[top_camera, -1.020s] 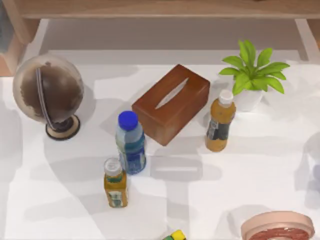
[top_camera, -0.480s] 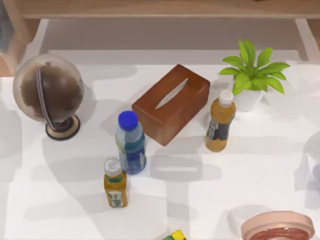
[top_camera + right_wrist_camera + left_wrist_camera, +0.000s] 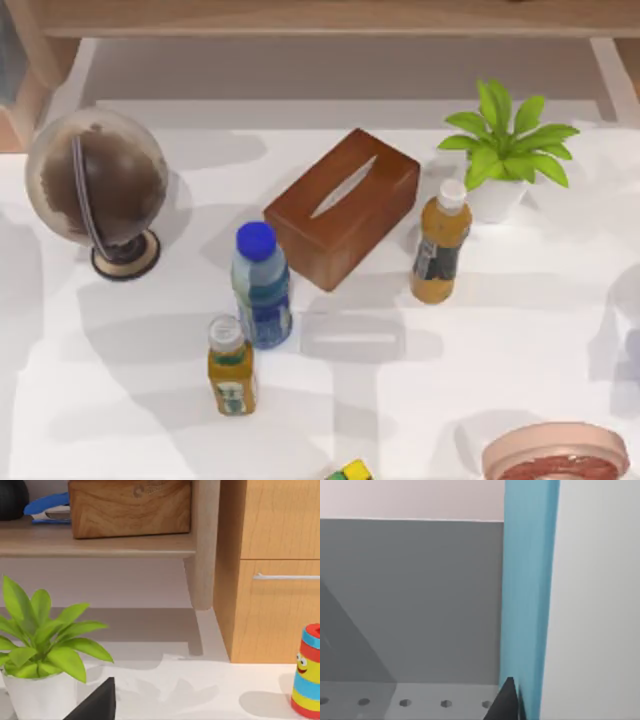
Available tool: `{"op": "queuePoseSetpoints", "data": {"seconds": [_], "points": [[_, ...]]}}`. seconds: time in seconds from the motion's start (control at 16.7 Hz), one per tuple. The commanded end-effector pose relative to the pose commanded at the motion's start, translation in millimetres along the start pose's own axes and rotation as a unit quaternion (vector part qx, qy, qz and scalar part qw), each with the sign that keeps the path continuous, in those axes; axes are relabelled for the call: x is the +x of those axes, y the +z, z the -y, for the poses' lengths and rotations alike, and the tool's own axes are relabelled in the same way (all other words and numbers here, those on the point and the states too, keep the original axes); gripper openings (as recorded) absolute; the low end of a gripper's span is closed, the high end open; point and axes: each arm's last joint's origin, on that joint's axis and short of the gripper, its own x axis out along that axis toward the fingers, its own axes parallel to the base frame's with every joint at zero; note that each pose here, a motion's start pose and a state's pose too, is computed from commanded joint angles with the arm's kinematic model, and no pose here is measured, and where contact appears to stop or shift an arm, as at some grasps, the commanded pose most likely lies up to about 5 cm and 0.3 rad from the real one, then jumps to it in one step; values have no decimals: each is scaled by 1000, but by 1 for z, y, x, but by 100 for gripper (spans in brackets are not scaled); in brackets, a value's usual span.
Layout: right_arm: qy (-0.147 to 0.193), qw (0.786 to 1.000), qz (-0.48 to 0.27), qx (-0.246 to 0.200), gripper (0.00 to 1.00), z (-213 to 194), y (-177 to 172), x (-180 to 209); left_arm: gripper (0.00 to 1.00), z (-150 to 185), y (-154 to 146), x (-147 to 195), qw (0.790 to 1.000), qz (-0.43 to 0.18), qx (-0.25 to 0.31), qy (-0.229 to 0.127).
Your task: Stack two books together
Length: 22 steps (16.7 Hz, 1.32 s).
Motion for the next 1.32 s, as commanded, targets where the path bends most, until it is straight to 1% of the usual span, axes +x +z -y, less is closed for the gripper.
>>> {"op": "queuePoseSetpoints", "data": {"seconds": [0.12, 0.42, 0.6, 0.78, 0.96, 1.14, 1.32], "points": [[0, 1000, 0, 0, 100, 0, 0, 0, 0, 4, 9, 2, 1000, 10, 3, -1], [0, 1000, 0, 0, 100, 0, 0, 0, 0, 2, 9, 2, 1000, 10, 4, 1], [0, 1000, 0, 0, 100, 0, 0, 0, 0, 0, 18, -6, 999, 16, 36, 0], [0, 1000, 0, 0, 100, 0, 0, 0, 0, -12, 33, -27, 993, 25, 111, 8], [0, 1000, 0, 0, 100, 0, 0, 0, 0, -32, 45, -55, 976, 23, 216, 24], [0, 1000, 0, 0, 100, 0, 0, 0, 0, -55, 45, -89, 942, 3, 334, 40], [0, 1000, 0, 0, 100, 0, 0, 0, 0, -77, 32, -123, 893, -37, 446, 46]]}}
